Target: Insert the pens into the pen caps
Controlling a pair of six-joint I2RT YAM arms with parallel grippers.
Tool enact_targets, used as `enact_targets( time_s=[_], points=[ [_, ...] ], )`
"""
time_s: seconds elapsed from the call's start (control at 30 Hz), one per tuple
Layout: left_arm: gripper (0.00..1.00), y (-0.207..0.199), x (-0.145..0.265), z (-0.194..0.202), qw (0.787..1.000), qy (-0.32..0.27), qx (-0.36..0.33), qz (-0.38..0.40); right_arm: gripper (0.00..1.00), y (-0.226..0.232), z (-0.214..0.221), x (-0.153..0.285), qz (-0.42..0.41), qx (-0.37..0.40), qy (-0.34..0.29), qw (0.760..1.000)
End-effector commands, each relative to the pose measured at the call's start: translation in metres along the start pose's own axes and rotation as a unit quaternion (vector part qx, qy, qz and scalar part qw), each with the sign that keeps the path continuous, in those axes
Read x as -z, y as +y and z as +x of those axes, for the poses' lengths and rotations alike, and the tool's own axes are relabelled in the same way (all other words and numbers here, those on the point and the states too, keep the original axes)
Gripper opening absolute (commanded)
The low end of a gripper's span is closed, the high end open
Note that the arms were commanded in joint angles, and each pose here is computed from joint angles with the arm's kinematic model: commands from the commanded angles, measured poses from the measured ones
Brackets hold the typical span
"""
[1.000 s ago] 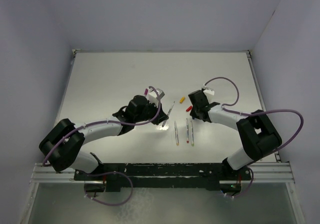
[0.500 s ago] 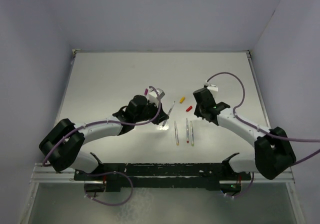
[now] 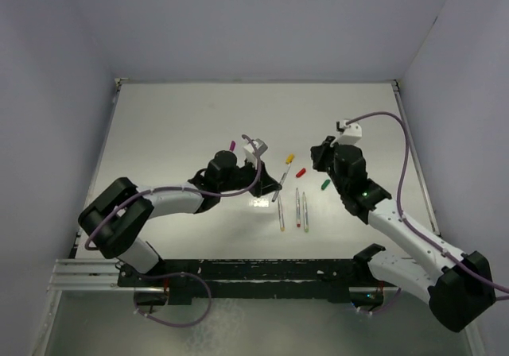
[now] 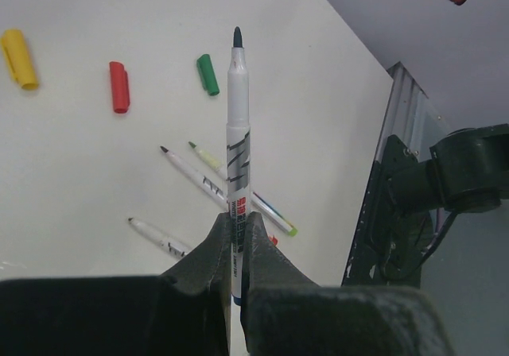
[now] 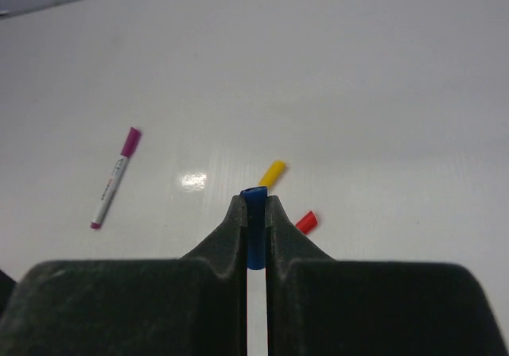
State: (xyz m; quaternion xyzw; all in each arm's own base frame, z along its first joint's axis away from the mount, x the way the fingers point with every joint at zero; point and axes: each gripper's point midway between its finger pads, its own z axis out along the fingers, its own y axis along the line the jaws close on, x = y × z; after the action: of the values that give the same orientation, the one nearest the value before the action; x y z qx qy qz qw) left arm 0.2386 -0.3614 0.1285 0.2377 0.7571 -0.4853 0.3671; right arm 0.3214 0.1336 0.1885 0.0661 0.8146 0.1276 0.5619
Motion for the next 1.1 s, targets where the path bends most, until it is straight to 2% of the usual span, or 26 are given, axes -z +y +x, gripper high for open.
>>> enact_targets(
  time_s=[0.0,0.2,0.33,0.67,1.07],
  points=[
    [0.0,-0.035,-0.006,-0.035,0.995,-0.049,0.001,0.082,0.0,0.041,-0.055,0.015,-0.122,-0.001,-0.137,0.983],
    [0.0,-0.044,-0.009,-0.047,0.994,-0.071,0.016,0.085,0.0,0.057,-0.078,0.03,-0.179,-0.011,-0.21,0.961],
    [0.0,-0.054,-0.009,-0.054,0.994,-0.077,-0.001,0.077,0.0,0.063,-0.084,0.037,-0.205,-0.034,-0.241,0.948],
    [0.0,-0.06,-0.002,-0.071,0.992,-0.104,-0.019,0.067,0.0,0.075,-0.078,0.04,-0.248,-0.061,-0.244,0.935],
    [0.0,-0.06,-0.006,-0.073,0.991,-0.109,-0.02,0.072,0.0,0.073,-0.075,0.045,-0.26,-0.095,-0.247,0.928]
  ],
)
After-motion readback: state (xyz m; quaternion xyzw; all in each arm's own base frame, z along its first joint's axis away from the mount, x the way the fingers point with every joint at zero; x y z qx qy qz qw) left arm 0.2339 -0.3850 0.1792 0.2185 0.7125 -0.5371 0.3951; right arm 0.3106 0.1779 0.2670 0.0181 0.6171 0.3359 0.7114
